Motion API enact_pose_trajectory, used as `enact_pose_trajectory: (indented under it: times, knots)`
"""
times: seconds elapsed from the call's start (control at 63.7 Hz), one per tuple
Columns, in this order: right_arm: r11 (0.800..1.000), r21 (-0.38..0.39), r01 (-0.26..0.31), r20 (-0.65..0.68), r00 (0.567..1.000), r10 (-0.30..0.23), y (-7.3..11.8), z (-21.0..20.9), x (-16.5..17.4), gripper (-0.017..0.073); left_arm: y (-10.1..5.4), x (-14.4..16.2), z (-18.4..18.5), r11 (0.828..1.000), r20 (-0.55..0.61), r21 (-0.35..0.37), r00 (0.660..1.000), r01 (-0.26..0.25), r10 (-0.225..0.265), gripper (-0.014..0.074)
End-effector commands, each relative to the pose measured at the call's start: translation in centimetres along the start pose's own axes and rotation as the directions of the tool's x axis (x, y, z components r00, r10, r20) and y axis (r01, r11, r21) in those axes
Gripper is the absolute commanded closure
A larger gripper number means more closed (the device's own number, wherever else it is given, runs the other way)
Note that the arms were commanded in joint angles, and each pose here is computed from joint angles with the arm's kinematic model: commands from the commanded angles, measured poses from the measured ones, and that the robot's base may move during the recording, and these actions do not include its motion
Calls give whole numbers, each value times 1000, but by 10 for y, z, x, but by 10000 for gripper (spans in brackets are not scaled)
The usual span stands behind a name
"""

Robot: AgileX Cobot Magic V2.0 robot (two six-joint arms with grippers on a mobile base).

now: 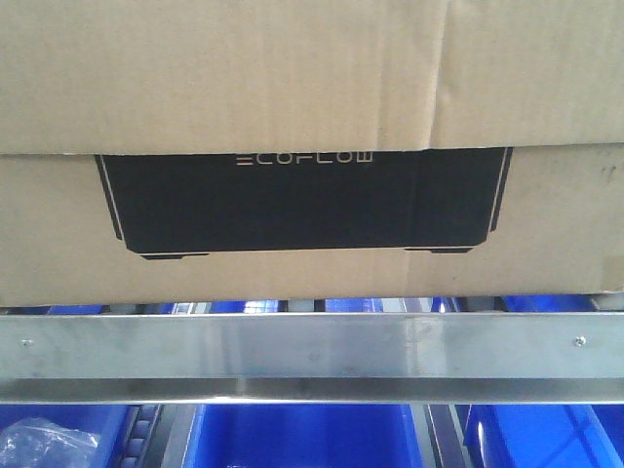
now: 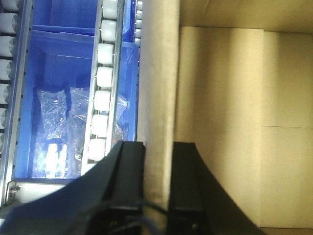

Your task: Grab box from left shelf to table start

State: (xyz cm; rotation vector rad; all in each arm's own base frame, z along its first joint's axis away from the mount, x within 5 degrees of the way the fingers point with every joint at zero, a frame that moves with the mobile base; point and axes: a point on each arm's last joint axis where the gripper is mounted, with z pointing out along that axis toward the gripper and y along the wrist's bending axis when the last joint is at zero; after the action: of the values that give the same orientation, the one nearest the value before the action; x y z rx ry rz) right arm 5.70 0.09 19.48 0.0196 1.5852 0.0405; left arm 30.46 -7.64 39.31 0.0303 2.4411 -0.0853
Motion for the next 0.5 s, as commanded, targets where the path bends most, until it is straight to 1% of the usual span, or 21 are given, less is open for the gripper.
enact_pose_trajectory:
  times: [0.0, 0.126, 0.157, 0.188, 0.486]
  knots:
    - [1000, 4, 12, 127, 992, -12, 0, -3, -17, 511, -2, -10, -22, 1000, 111, 27, 994, 7, -10, 696]
    - [1000, 6, 29, 127, 991, -30, 0, -3, -17, 511, -2, -10, -22, 1000, 111, 27, 994, 7, -10, 696]
    - [998, 10, 64, 127, 990, -64, 0, -3, -17, 511, -2, -10, -22, 1000, 111, 27, 994, 7, -10, 696]
    - [997, 11, 74, 127, 989, -74, 0, -3, -17, 511, -2, -10, -22, 1000, 111, 27, 994, 7, -10, 696]
    - [997, 11, 72, 150, 986, -73, 0, -3, -19, 511, -2, -10, -22, 1000, 111, 27, 994, 7, -10, 696]
